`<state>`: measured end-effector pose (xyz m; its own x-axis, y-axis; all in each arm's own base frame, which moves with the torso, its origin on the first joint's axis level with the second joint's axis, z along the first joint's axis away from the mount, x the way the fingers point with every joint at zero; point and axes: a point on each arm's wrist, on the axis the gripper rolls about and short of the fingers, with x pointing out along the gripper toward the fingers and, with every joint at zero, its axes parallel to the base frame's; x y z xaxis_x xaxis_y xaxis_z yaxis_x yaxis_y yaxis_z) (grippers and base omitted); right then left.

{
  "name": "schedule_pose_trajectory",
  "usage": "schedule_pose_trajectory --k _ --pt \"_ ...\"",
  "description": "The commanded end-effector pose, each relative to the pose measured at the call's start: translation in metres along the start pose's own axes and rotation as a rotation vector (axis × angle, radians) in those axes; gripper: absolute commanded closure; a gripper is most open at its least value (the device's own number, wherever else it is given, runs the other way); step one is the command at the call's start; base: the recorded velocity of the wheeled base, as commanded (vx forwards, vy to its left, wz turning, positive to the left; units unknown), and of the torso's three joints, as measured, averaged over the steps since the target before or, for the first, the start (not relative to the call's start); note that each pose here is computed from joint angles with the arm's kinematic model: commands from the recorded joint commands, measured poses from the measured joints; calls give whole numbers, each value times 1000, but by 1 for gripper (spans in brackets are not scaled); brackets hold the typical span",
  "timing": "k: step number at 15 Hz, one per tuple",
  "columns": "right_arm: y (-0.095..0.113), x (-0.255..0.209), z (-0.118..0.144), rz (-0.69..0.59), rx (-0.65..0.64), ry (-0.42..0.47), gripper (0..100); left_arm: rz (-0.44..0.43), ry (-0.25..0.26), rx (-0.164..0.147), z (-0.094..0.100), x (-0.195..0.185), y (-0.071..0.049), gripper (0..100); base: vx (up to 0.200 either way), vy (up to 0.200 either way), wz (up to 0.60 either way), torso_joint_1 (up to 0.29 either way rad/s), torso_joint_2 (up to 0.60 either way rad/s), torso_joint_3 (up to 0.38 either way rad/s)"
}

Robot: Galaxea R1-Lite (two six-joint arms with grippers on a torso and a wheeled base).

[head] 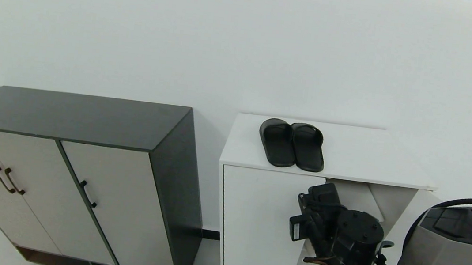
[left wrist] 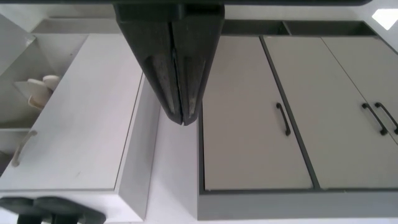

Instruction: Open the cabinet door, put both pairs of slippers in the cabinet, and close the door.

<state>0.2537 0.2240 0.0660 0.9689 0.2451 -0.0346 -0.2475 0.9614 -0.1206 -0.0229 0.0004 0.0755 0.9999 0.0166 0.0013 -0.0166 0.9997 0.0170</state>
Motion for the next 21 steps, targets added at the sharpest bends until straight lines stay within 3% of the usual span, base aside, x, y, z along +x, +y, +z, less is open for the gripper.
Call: schedule_pose_trajectory --k 1,7,9,12,14,18,19,21 --pt "0 0 0 -1 1 -1 100 0 1 0 0 0 0 100 0 0 0 286 -608 -339" --pt "-4 2 7 92 7 -34 100 0 1 1 0 0 0 100 0 0 0 124 -257 -143" --pt "-5 2 33 79 -12 -85 100 0 1 1 0 0 0 100 0 0 0 0 0 0" --pt "2 -14 75 57 135 154 100 0 1 1 0 0 0 100 0 0 0 0 0 0" --pt "11 -11 93 -35 207 180 100 0 1 1 0 0 0 100 0 0 0 0 0 0" --pt "16 -3 80 -60 209 213 100 0 1 1 0 0 0 100 0 0 0 0 0 0" --pt "16 -2 77 -64 206 220 0 0 1 1 0 0 0 100 0 0 0 0 0 0" --pt "15 0 74 -97 194 224 0 0 1 1 0 0 0 100 0 0 0 0 0 0"
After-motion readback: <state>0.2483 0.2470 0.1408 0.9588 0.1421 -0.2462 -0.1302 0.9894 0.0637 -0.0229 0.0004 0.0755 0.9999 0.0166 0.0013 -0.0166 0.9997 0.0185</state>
